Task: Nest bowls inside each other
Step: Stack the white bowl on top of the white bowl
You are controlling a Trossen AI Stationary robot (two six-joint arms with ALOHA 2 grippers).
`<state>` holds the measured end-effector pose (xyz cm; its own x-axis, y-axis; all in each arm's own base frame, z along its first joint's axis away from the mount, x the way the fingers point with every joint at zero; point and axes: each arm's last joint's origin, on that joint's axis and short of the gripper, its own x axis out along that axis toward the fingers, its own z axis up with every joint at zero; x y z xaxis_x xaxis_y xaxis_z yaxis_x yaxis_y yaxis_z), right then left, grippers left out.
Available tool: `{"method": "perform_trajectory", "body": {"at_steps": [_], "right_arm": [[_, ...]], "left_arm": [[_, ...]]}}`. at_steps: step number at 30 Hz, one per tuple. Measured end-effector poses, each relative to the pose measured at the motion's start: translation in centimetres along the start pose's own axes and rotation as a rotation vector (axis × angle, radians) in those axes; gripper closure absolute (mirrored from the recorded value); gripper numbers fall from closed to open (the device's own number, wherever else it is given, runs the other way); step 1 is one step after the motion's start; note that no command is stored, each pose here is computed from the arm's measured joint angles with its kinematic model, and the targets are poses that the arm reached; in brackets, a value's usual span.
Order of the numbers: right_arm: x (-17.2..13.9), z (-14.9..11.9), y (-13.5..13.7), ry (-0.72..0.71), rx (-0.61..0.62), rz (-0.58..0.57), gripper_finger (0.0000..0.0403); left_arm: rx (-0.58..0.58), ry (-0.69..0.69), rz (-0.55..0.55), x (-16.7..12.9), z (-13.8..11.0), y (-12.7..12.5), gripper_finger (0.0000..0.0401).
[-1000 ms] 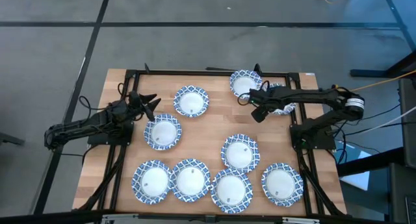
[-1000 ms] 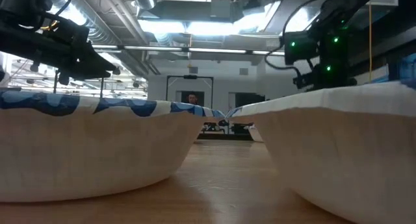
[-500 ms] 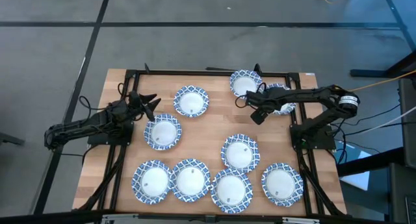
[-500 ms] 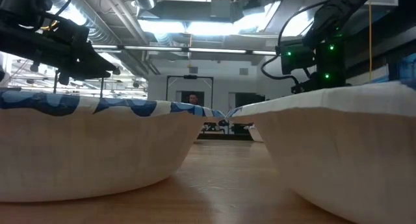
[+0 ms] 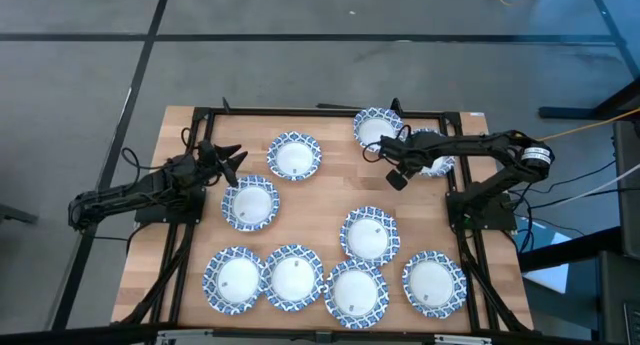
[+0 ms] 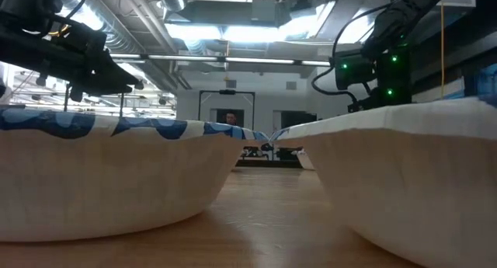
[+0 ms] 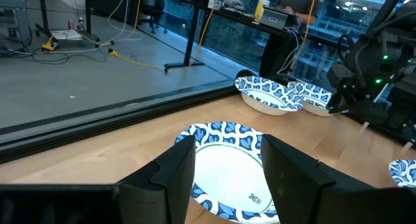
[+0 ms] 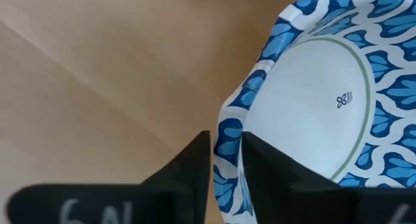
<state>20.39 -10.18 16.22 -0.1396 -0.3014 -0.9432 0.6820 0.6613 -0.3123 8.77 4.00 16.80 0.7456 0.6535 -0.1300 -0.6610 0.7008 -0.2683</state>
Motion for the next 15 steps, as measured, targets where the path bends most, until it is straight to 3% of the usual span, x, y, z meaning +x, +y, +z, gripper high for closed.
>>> {"method": "perform_trajectory", "body": {"at_steps": [15], "right_arm": [[0.0,0.04,-0.02,-0.004,-0.025,0.0,0.0391]], "left_arm": [[0.001,0.001,0.0,0.0,-0.01,0.0,0.0232]]}}
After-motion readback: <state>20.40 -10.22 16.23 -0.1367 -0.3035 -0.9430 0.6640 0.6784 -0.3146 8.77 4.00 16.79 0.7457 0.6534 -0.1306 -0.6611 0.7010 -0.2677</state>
